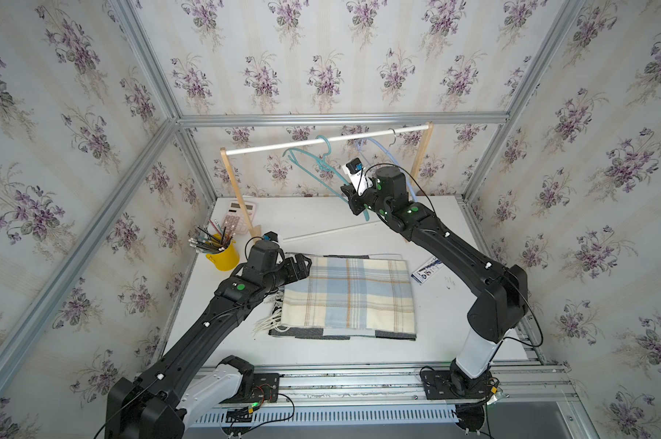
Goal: Hang the scarf on the hanger
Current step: Pick up the hanger from the clothesline.
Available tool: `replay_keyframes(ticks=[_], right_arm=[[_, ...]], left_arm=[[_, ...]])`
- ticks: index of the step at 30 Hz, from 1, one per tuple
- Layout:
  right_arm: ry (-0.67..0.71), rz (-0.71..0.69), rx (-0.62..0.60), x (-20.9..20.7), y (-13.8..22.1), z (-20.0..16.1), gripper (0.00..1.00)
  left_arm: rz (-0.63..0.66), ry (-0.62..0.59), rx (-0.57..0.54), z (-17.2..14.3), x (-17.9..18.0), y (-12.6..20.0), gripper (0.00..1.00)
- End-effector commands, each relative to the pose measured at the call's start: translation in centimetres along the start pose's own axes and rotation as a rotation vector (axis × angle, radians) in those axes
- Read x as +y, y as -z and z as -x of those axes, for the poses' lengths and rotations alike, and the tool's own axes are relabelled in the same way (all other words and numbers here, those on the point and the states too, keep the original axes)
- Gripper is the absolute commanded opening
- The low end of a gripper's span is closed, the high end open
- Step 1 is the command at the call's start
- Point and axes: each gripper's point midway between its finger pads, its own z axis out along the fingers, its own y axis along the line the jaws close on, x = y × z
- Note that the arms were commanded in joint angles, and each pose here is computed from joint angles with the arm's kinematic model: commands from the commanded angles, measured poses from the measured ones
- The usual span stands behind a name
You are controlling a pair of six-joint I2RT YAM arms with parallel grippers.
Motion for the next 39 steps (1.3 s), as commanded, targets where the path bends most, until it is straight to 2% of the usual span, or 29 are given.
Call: replay_keyframes(ticks=[1,5,8,15,18,22,26,29,34,39], right_arm=[[-0.005,-0.036,-0.105,-0.1,1.1,3.1,0.0],[-0.01,-0.032,-0.139,1.2,2.3,4.2,0.0],[-0.017,-0.045,-0.121,1.9,3.0,3.5,0.0],[-0.078,-0.137,-0.071,3.6,7.1,-2.4,0.0],[-0.089,-0.177,-0.086,5.6,9.6,-5.3,0.0],[-0.111,-0.335,-0.106,7.0,12.9,-9.6,0.0],[-0.081,-0.565,-0.118,7.2,15.2,-13.3,0.0],[-0.032,-0.656,-0.112,7.6,15.5,-14.9,0.0],[0.077,-0.702,-0.097,9.1,14.4,-16.4,0.0],[0.123,-0.706,-0.092,9.7,13.7,-17.1,0.0]], left_arm=[[0.019,0.005,-0.018,0.4,0.1,0.9,0.92],[0.026,0.005,-0.047,0.8,0.0,2.4,0.92],[0.021,0.009,-0.064,1.2,-0.4,3.6,0.92],[0.028,0.012,-0.127,2.7,-1.6,8.0,0.92],[0.02,0.021,-0.165,3.5,-2.5,10.1,0.91],[0.024,0.008,-0.203,4.3,-4.4,11.7,0.89],[0.092,-0.065,-0.223,4.6,-7.3,11.2,0.88],[0.143,-0.111,-0.242,5.0,-9.8,10.4,0.87],[0.183,-0.185,-0.27,6.0,-14.4,8.2,0.84],[0.241,-0.22,-0.248,6.6,-17.0,3.8,0.77]])
